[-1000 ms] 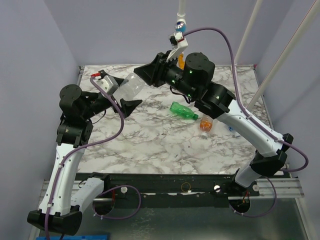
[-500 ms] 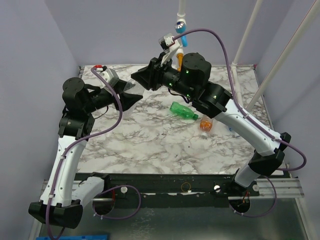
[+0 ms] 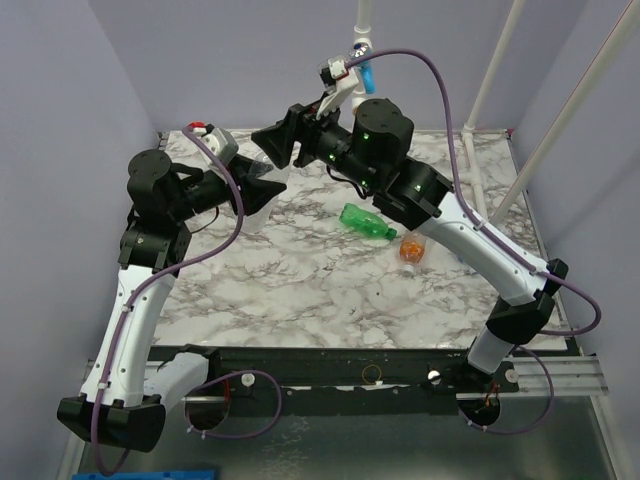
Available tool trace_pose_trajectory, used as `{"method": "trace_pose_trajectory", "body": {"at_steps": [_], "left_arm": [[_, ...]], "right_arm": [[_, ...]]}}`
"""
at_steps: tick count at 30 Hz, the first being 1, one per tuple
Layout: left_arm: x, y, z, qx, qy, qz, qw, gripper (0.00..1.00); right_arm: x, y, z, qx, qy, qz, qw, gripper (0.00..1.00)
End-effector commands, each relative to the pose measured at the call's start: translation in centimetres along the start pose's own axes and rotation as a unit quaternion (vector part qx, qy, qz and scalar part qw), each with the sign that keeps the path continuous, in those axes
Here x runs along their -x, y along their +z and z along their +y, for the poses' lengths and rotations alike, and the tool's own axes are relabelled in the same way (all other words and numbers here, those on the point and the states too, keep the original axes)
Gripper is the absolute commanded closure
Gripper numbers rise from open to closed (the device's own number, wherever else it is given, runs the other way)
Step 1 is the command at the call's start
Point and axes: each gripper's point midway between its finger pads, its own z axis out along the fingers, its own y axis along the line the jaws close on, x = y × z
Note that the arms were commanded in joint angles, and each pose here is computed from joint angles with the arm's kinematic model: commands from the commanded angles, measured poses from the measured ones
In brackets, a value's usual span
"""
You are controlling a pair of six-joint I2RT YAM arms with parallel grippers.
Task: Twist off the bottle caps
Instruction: Unscrew the bottle cap from the plastic bottle.
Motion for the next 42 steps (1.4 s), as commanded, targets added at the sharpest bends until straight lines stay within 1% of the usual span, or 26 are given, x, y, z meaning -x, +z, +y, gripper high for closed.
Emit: {"method": "trace_pose_trajectory", "body": {"at_steps": [1,4,7,9,11,13,15,16,18,19,22,23,24,26,27,29,30,31,32,35,38,42], "left_arm": [[1.4,0.1,0.8,0.034,-0.021,-0.027,0.999,0.75],[1.9,0.1,1.4,0.054,-0.023,-0.040,0.997,0.79],[1.9,0.1,1.7,0.060,-0.023,-0.043,0.997,0.80],[1.8,0.2,1.8,0.063,-0.020,-0.044,0.997,0.80],[1.8,0.3,1.8,0.064,-0.017,-0.046,0.997,0.80],[1.8,0.3,1.7,0.060,-0.015,-0.045,0.997,0.81],[1.6,0.4,1.6,0.057,-0.014,-0.044,0.997,0.81],[1.5,0.4,1.6,0.057,-0.014,-0.043,0.997,0.81],[1.5,0.4,1.6,0.056,-0.013,-0.044,0.997,0.81],[1.6,0.4,1.6,0.057,-0.011,-0.045,0.997,0.81],[2.0,0.6,1.7,0.058,-0.010,-0.050,0.997,0.81],[2.1,0.6,1.7,0.058,-0.010,-0.051,0.997,0.81],[2.2,0.6,1.7,0.057,-0.012,-0.052,0.997,0.81],[2.6,0.7,1.4,0.046,-0.018,-0.054,0.997,0.81],[2.9,0.7,0.9,0.036,-0.027,-0.056,0.997,0.78],[3.8,0.6,-0.3,0.011,-0.044,-0.060,0.997,0.67],[4.3,0.6,-0.9,-0.004,-0.050,-0.063,0.997,0.65],[4.7,0.5,-1.8,-0.023,-0.059,-0.065,0.996,0.64],[5.0,0.4,-2.6,-0.044,-0.074,-0.062,0.994,0.64],[6.4,0.1,-4.8,-0.107,-0.097,-0.061,0.988,0.68],[7.3,-0.3,-6.7,-0.161,-0.137,-0.053,0.976,0.73],[8.1,-0.7,-8.1,-0.200,-0.155,-0.040,0.967,0.80]], "right_arm": [[1.6,0.3,-0.6,-0.027,0.025,-0.041,0.998,0.43],[1.6,0.1,-1.2,-0.043,0.030,-0.050,0.997,0.46],[1.5,0.4,-1.6,-0.053,0.032,-0.048,0.997,0.45],[1.2,0.8,-1.6,-0.056,0.034,-0.041,0.997,0.41],[1.0,1.1,-1.7,-0.060,0.039,-0.038,0.997,0.42],[1.2,1.1,-1.6,-0.058,0.042,-0.043,0.996,0.49],[1.7,1.0,-1.4,-0.051,0.045,-0.054,0.996,0.59],[1.9,0.9,-1.2,-0.047,0.046,-0.059,0.996,0.66],[2.2,0.9,-1.0,-0.042,0.048,-0.060,0.996,0.74],[2.3,0.9,-0.8,-0.039,0.049,-0.059,0.996,0.76],[2.0,1.0,-0.3,-0.027,0.054,-0.050,0.997,0.78],[1.9,1.0,-0.2,-0.023,0.055,-0.048,0.997,0.80],[1.8,1.0,-0.1,-0.020,0.056,-0.046,0.997,0.85],[1.9,0.9,0.3,-0.009,0.051,-0.041,0.998,0.98],[1.9,0.9,0.8,0.007,0.045,-0.037,0.998,1.00],[2.2,0.3,1.7,0.047,0.031,-0.030,0.998,0.99],[2.4,-0.1,2.0,0.074,0.025,-0.028,0.997,0.99],[2.5,-0.9,3.1,0.125,0.018,-0.021,0.992,0.99],[2.8,-1.8,3.7,0.163,0.011,-0.023,0.986,1.00],[3.3,-5.3,7.1,0.287,-0.028,-0.030,0.957,0.99],[3.3,-7.8,9.3,0.365,-0.053,-0.031,0.929,0.99],[2.8,-9.9,11.1,0.438,-0.064,-0.021,0.897,0.99]]}}
